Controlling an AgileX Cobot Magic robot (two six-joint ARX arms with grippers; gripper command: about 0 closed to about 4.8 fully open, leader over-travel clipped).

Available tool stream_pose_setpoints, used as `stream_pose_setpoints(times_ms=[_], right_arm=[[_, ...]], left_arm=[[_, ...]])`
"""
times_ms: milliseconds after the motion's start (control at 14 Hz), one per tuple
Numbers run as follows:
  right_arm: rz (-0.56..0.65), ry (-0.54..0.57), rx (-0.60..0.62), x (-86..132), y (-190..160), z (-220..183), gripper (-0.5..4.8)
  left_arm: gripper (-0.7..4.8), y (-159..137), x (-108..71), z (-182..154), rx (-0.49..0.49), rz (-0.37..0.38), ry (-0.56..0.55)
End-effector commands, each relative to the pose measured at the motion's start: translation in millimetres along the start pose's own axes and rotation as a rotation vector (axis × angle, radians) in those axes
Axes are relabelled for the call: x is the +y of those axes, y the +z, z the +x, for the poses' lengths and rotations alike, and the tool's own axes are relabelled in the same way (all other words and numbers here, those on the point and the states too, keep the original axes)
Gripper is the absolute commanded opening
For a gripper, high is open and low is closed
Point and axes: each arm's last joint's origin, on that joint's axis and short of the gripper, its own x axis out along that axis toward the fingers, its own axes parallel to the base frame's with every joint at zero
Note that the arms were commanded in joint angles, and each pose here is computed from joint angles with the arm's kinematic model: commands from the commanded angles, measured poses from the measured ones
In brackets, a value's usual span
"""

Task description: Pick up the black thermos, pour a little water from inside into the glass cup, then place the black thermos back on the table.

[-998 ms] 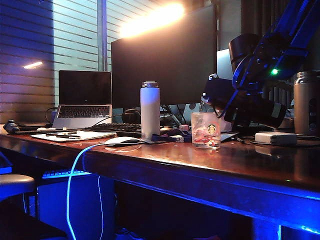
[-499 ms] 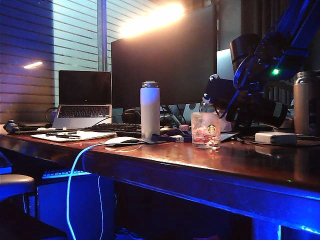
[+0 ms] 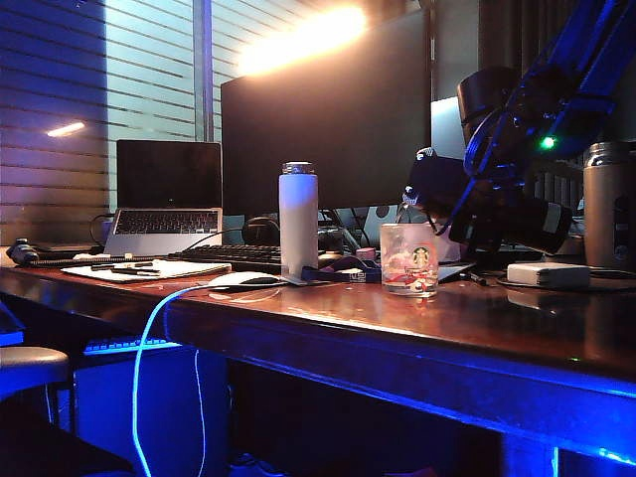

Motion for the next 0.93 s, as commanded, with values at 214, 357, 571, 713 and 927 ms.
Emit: stream_pose_setpoints(times_ms=[214, 357, 571, 713, 927], right_arm=[[0.043, -0.088, -0.029, -17.4, 6.1, -2.4, -0.02], [0.044, -0.087, -0.031, -17.4, 6.2, -2.4, -0.02], [0.052, -0.086, -0.033, -17.4, 6.2, -2.3, -0.02], [0.063, -0.085, -0.034, -17.2, 6.5, -2.5, -0.02], [0.088, -0.084, -0.038, -17.0, 7.1, -2.8, -0.02]], left_arm=[[0.23, 1.7, -0.8, -1.3, -0.011, 0.006, -0.003], [0.23, 1.7, -0.8, -1.3, -0.011, 0.006, -0.003], [0.23, 1.7, -0.8, -1.3, -0.011, 0.006, -0.003], [0.23, 1.7, -0.8, -1.3, -0.011, 0.006, -0.003], [0.22, 1.7, -0.8, -1.3, -0.011, 0.006, -0.003]])
